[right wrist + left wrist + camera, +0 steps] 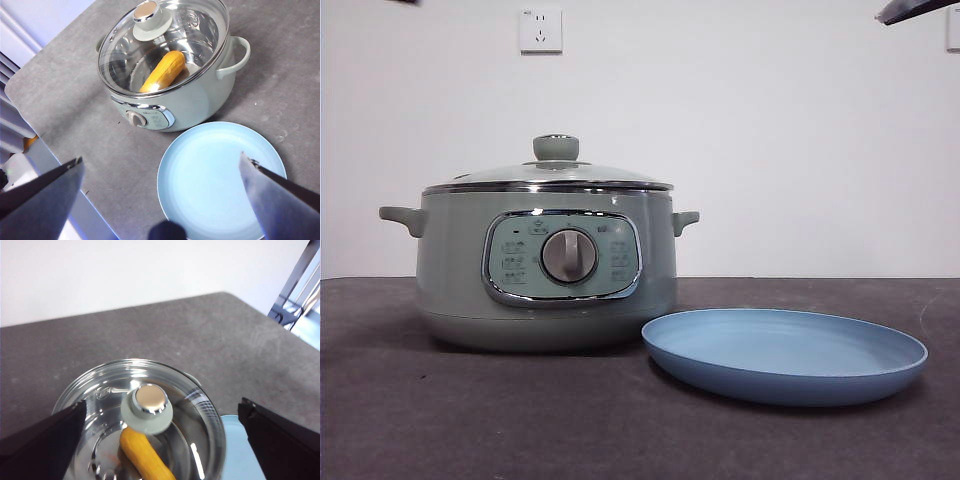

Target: Take the corn out from the steamer,put the corn on the plate,close the lid

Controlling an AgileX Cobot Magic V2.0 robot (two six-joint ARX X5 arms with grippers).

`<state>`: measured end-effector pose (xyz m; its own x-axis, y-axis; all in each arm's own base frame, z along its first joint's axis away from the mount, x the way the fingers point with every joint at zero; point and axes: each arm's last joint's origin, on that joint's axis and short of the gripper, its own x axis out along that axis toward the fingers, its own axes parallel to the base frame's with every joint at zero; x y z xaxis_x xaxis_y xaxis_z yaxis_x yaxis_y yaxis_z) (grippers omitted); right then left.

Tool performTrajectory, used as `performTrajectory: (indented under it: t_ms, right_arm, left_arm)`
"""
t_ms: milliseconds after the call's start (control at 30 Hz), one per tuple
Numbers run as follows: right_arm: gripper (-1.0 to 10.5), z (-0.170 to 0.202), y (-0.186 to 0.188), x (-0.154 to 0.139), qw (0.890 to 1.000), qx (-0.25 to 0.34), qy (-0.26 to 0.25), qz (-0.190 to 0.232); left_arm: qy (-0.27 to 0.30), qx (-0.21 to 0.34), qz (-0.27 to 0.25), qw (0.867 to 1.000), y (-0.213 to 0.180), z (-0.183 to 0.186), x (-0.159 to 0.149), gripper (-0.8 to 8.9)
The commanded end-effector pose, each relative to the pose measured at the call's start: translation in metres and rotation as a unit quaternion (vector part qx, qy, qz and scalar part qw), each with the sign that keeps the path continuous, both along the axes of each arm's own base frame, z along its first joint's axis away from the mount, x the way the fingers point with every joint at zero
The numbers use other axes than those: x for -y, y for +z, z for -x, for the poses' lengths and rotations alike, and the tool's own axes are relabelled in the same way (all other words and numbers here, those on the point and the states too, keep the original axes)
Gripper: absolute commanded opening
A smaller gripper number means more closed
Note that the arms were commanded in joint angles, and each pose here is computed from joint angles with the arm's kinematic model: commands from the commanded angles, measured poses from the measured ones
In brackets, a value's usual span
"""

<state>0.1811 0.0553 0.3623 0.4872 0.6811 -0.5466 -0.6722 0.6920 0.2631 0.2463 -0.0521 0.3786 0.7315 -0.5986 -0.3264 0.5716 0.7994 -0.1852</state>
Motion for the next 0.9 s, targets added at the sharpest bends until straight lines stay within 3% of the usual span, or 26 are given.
performTrajectory:
  t_ms: [33,400,833,900]
  right_arm:
    - [6.3,0.000,0.001,0.000,1.000,0.005,0.000,-0.001]
    - [6.3,-0.001,0.001,0.000,1.000,0.006,-0.001,0.000]
    - [6.3,0.000,0.001,0.000,1.000,0.006,-0.001,0.000]
    - [6.3,0.000,0.001,0.000,1.000,0.006,-0.001,0.000]
  left_arm:
    - [-0.007,-0.001,-0.013,1.000,-0.008,-0.022,0.015,5.97]
    - [0.018,-0.003,-0.073,0.997,-0.058,-0.077,0.064,5.97]
    - [0.038,-0.032,-0.126,0.991,-0.095,-0.091,0.094,5.92]
    - [0.048,-0.034,-0.135,0.989,-0.097,-0.091,0.096,5.55]
